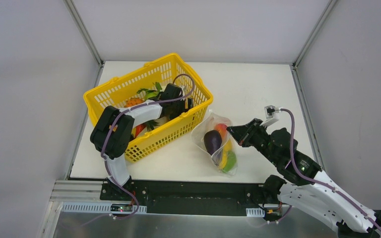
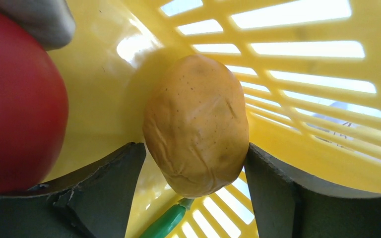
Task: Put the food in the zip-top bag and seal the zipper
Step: Pick up the fake fruit from the bin.
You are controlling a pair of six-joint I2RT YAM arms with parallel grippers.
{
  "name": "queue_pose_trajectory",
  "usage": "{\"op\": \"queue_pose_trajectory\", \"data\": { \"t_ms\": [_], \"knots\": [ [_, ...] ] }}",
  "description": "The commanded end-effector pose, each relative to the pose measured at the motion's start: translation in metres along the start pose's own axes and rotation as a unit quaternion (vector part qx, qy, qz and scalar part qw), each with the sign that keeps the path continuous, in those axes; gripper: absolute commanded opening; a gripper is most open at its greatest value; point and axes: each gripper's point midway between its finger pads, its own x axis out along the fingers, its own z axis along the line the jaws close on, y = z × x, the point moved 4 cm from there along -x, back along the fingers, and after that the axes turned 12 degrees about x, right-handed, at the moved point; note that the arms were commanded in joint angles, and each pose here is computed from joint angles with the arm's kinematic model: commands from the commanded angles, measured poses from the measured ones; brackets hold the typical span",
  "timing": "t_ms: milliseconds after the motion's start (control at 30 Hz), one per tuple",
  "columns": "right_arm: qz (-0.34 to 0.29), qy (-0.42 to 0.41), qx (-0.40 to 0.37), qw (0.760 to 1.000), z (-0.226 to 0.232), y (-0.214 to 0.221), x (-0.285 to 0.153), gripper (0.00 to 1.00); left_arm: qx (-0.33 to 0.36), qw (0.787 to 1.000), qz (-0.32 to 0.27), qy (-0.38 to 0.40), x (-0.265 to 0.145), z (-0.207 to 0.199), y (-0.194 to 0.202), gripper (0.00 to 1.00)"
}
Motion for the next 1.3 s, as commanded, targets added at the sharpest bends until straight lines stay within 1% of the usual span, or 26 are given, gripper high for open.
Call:
{"op": "queue_pose_trajectory", "data": {
  "t_ms": [0, 67, 133, 233, 267, 333, 367, 467, 500, 667, 900, 1033, 1167, 1267],
  "knots": [
    [-0.017, -0.020, 0.010, 1.000, 0.015, -0.010, -0.002, 0.00, 0.010, 1.000, -0.018, -0.022, -0.002, -0.002, -0.020, 0.75],
    [-0.018, -0.018, 0.010, 1.000, 0.013, -0.010, -0.002, 0.00, 0.015, 0.999, -0.006, -0.039, 0.001, 0.002, -0.012, 0.73],
    [-0.021, -0.018, 0.011, 1.000, 0.013, -0.011, -0.003, 0.00, 0.016, 0.998, -0.005, -0.055, 0.003, 0.007, -0.006, 0.67],
    [-0.022, -0.018, 0.012, 1.000, 0.013, -0.011, -0.003, 0.00, 0.008, 0.998, -0.013, -0.061, 0.001, 0.008, -0.002, 0.61],
    [-0.021, -0.017, 0.011, 1.000, 0.013, -0.010, -0.002, 0.00, 0.008, 0.998, -0.016, -0.061, 0.000, 0.008, -0.002, 0.57],
    [-0.018, -0.017, 0.011, 1.000, 0.013, -0.010, -0.001, 0.00, 0.008, 0.998, -0.021, -0.061, -0.003, 0.007, -0.003, 0.54],
    [-0.017, -0.017, 0.011, 1.000, 0.014, -0.010, -0.001, 0.00, 0.009, 0.998, -0.024, -0.060, -0.006, 0.007, -0.005, 0.47],
    [-0.016, -0.017, 0.011, 1.000, 0.013, -0.009, -0.002, 0.00, 0.014, 0.998, -0.037, -0.055, -0.018, 0.001, -0.014, 0.40],
    [-0.017, -0.017, 0.011, 1.000, 0.013, -0.010, -0.002, 0.00, 0.017, 0.998, -0.043, -0.053, -0.024, -0.001, -0.017, 0.36],
    [-0.021, -0.016, 0.012, 1.000, 0.012, -0.011, -0.003, 0.00, 0.033, 0.995, -0.078, -0.046, -0.062, -0.013, -0.035, 0.32],
    [-0.015, -0.014, 0.014, 1.000, 0.011, -0.008, 0.000, 0.00, 0.047, 0.991, -0.119, -0.048, -0.112, -0.021, -0.042, 0.33],
    [-0.013, -0.017, 0.013, 1.000, 0.013, -0.008, -0.001, 0.00, 0.055, 0.987, -0.128, -0.075, -0.136, -0.016, -0.041, 0.33],
    [-0.016, -0.017, 0.014, 1.000, 0.012, -0.009, -0.002, 0.00, 0.059, 0.980, -0.159, -0.099, -0.164, -0.013, -0.043, 0.33],
    [-0.015, -0.018, 0.015, 1.000, 0.012, -0.008, -0.002, 0.00, 0.063, 0.977, -0.181, -0.098, -0.189, -0.018, -0.048, 0.33]
  ]
}}
